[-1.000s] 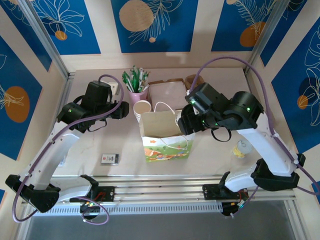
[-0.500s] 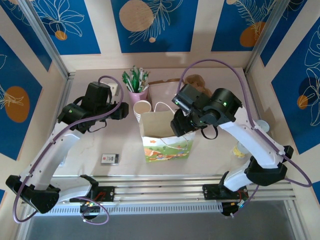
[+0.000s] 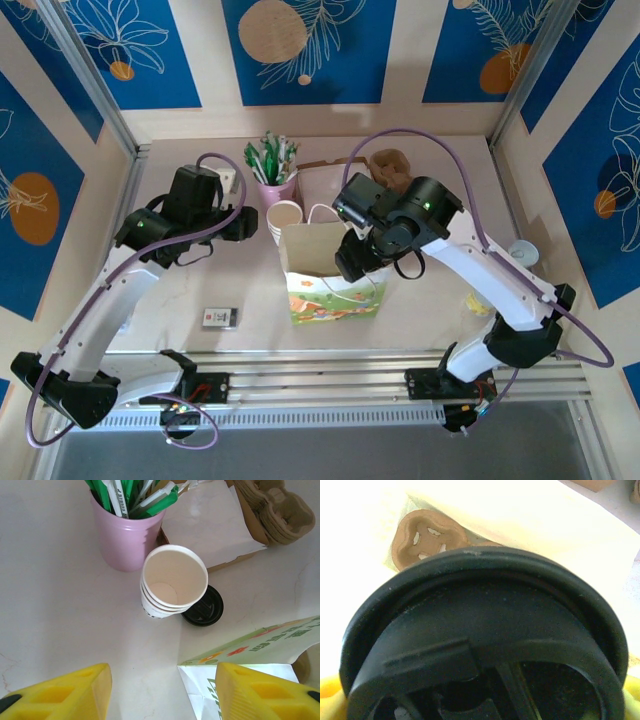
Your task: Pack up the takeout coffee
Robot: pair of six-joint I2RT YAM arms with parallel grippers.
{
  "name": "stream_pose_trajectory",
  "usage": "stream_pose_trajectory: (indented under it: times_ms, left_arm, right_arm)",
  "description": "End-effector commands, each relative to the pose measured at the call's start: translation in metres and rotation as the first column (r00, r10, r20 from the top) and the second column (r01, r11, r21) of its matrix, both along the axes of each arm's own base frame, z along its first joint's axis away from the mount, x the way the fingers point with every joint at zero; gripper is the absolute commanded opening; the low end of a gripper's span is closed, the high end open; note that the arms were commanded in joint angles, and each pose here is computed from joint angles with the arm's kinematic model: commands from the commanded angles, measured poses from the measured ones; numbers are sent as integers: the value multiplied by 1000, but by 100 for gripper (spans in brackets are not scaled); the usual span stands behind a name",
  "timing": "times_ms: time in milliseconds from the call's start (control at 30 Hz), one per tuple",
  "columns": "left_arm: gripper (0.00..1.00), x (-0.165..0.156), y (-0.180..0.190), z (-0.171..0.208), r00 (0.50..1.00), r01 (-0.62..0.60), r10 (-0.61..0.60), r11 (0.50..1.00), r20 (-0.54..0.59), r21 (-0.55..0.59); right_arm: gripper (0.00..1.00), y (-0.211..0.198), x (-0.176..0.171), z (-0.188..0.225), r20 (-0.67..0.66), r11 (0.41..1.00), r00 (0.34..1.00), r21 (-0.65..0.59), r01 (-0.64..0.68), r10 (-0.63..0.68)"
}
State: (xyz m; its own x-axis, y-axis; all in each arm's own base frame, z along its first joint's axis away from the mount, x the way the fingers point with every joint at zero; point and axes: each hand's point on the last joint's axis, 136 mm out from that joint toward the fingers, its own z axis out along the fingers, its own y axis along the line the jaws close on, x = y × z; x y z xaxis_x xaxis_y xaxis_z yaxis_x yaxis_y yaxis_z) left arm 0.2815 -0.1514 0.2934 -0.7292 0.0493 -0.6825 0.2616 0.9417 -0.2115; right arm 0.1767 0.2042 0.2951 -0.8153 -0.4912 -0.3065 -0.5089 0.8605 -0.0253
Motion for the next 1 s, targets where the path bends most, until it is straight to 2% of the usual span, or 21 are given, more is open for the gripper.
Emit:
stream_pose_trajectory:
  times_ms: [0, 467, 967]
  left_arm:
    - [57, 2, 0, 1, 1000, -4, 4, 1000, 2, -28]
    - [57, 2, -4, -6, 1000, 10, -11, 999, -20, -30]
    - [57, 3, -4, -12, 1000, 14, -14, 1000, -23, -20]
  right_arm:
    - [77, -26, -20, -9, -117, 994, 993, -111, -25, 12]
    - [77, -15, 0, -18, -136, 990, 991, -144, -13, -7]
    - [77, -27, 0, -39, -184, 975, 982, -221, -6, -36]
